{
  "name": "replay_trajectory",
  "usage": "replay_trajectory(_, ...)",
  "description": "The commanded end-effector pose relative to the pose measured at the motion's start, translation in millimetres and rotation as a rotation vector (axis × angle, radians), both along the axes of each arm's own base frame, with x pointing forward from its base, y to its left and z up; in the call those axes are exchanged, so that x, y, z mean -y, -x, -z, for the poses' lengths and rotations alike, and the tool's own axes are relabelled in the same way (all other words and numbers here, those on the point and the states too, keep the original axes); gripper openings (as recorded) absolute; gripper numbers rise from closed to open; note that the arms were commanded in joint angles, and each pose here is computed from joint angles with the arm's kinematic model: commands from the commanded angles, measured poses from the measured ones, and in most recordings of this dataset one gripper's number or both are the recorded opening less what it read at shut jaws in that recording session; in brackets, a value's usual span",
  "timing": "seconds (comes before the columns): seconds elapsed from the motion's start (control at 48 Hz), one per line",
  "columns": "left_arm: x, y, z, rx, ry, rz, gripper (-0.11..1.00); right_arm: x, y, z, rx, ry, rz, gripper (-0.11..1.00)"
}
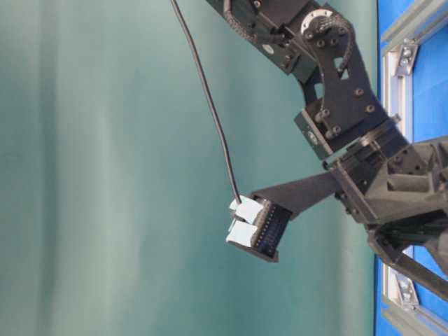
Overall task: Insert the wire through the string loop located on the left side.
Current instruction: 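Pull the plug leftward with the left gripper, drawing cable through loop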
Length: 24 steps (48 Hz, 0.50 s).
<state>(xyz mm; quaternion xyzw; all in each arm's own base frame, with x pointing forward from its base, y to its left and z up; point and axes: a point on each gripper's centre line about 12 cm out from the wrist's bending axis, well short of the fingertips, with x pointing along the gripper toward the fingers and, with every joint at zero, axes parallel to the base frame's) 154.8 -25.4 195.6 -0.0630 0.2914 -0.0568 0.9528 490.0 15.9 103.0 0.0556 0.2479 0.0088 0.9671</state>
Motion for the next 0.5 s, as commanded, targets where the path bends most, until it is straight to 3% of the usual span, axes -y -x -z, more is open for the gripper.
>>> replay_trajectory(0.0,0.6,-3.7,-9.5,0.026,-0.001,0.003,0.06,1.4,-4.9,-30.7,0.074,-0.003,0.004,0.96)
replay_trajectory(0.375,0.6,-3.6,-9.7,0.022,0.005,-0.001,0.08,1.4,-5.2,-31.8,0.075,-0.003,0.004,0.96)
replay_trajectory(0.479,0.6,-3.3,-8.9,0.019,0.009,-0.004,0.31,1.4,-5.1,-31.6,0.074,-0.003,0.004,0.96)
